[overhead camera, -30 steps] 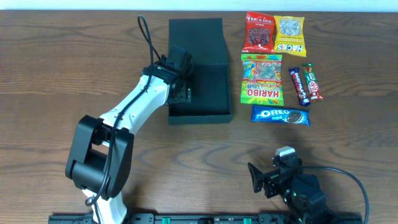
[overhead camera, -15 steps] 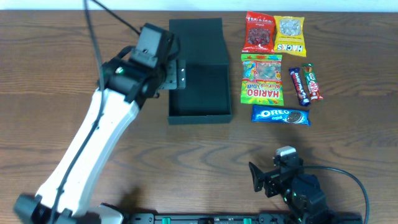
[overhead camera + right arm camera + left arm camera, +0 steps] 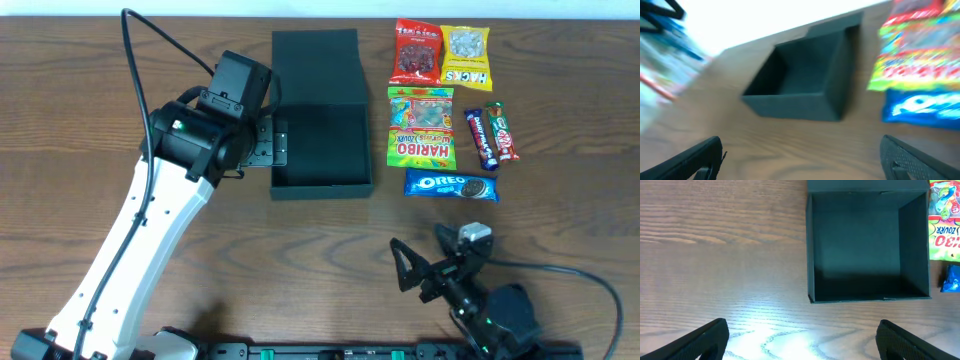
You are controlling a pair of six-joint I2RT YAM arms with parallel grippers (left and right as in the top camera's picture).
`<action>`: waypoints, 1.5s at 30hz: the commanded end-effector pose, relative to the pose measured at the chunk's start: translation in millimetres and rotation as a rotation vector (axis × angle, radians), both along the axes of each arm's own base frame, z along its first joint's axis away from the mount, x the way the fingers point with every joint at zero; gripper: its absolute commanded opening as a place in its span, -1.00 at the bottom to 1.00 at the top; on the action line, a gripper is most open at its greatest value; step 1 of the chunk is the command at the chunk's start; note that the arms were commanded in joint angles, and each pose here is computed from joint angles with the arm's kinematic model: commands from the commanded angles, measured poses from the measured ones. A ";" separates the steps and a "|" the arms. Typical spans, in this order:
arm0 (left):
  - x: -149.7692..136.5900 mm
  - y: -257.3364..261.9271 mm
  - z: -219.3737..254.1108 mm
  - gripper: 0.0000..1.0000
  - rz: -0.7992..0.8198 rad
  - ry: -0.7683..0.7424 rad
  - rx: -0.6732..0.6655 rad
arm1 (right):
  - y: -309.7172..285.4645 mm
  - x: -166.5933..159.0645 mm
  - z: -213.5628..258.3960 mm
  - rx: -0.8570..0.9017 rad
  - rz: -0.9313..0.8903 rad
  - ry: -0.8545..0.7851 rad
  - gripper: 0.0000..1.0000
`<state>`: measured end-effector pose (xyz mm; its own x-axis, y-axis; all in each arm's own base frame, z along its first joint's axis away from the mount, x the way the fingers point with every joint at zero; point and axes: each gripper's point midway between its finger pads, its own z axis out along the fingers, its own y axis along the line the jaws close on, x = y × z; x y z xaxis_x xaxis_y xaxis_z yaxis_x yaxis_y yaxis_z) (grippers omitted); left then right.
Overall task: Pack container
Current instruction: 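Reach the right gripper to the green Haribo bag and grasp it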
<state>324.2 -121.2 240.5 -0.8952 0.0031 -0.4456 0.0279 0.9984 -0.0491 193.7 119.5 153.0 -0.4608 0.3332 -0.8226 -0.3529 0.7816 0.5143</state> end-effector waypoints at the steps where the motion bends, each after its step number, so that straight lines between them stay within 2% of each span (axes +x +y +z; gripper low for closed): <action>1: -2.7 -1.6 3.9 0.90 -0.031 -0.009 0.001 | 11.7 -6.4 9.0 0.216 0.028 0.104 0.99; 4: -3.0 -1.7 3.8 0.90 -0.041 -0.009 0.006 | 16.7 -4.3 43.8 0.387 0.044 0.057 0.98; 8: -2.9 -1.6 3.8 0.90 -0.045 -0.009 0.009 | 13.1 -7.8 112.1 0.395 0.090 -0.279 0.98; 10: -2.9 -1.5 3.8 0.90 -0.047 -0.010 0.010 | 4.7 -4.2 126.8 0.407 0.046 -0.329 0.98; 14: 1.2 -3.3 5.9 0.90 -0.066 -0.029 0.012 | -3.4 15.3 134.9 0.225 -0.026 -0.323 0.96; 19: 13.9 -9.1 13.7 0.90 -0.101 -0.093 0.007 | -10.6 67.7 132.7 -0.089 -0.081 -0.149 0.95; 22: 20.1 -11.6 17.7 0.90 -0.120 -0.124 0.006 | -13.7 112.6 121.0 -0.286 -0.070 -0.015 0.98; 25: 22.5 -12.6 19.3 0.90 -0.120 -0.136 0.003 | -18.8 158.1 98.2 -0.396 -0.077 0.122 0.98; 28: 24.2 -13.5 20.6 0.91 -0.143 -0.147 0.013 | -30.4 212.5 63.4 -0.447 -0.126 0.265 0.99; 34: 26.7 -14.6 22.5 0.90 -0.202 -0.165 0.044 | -43.2 278.1 -10.1 -0.507 -0.164 0.437 0.93; 37: 27.5 -14.9 23.0 0.90 -0.224 -0.171 0.056 | -44.9 291.6 -47.1 -0.521 -0.159 0.498 0.93; 45: 29.3 -15.7 24.4 0.90 -0.234 -0.182 0.059 | -58.5 299.2 -113.3 -0.598 -0.204 0.591 0.93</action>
<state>355.2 -135.6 259.8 -0.7873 0.2074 -0.5807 0.2358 0.9714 0.0272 486.1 74.9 46.8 -0.8493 0.0499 -0.5255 -0.0091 0.9940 0.1091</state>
